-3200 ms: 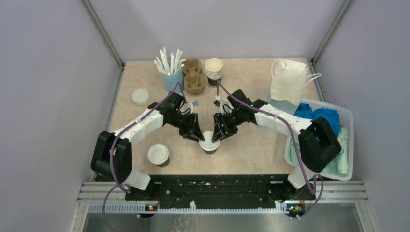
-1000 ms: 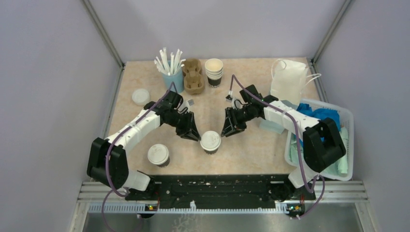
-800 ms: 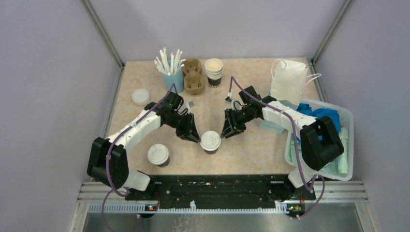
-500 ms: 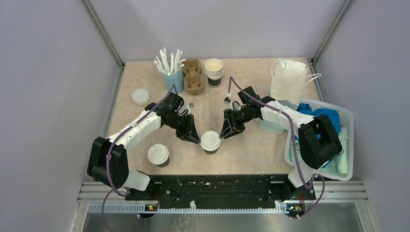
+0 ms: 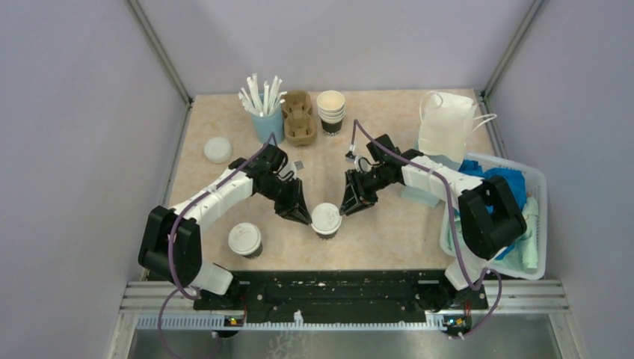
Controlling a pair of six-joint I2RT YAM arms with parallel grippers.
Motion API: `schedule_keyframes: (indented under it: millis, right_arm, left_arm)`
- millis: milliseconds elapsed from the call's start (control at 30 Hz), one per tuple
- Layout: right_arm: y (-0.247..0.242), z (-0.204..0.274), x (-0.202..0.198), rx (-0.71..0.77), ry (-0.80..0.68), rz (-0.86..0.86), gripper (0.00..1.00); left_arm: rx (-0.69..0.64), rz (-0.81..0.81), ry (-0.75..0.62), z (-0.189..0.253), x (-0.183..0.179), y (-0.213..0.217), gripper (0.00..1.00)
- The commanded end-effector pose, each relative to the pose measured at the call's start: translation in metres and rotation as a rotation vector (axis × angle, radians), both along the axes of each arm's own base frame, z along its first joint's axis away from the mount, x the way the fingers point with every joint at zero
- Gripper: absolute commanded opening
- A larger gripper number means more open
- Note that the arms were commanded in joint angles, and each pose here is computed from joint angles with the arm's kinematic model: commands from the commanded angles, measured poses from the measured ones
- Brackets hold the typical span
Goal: Pack the takeout coffee
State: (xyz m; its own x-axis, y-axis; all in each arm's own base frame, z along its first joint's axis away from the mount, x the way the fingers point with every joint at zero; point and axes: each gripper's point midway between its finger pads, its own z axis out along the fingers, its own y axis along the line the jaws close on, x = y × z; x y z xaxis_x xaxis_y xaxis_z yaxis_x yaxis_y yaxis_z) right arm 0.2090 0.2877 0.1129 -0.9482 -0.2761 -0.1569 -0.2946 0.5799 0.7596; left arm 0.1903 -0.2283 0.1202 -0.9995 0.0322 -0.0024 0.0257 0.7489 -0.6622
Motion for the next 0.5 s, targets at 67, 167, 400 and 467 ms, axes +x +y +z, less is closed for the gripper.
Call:
schedule_keyframes:
  millis: [67, 167, 400, 467]
  right_arm:
    - [-0.009, -0.03, -0.001, -0.129, -0.035, 0.01, 0.35]
    - [-0.019, -0.046, 0.0, -0.198, -0.045, -0.009, 0.35]
    - [-0.034, -0.068, 0.0, -0.291, -0.067, -0.033, 0.35]
    - [-0.027, -0.057, 0.003, -0.251, -0.076, -0.025, 0.36]
  left_arm:
    - [0.21, -0.045, 0.044, -0.038, -0.016, 0.011, 0.2]
    - [0.273, -0.045, 0.054, -0.052, -0.022, 0.021, 0.19]
    - [0.426, -0.055, 0.063, -0.076, -0.032, 0.047, 0.19]
    - [0.38, -0.053, 0.049, -0.066, -0.028, 0.037, 0.2]
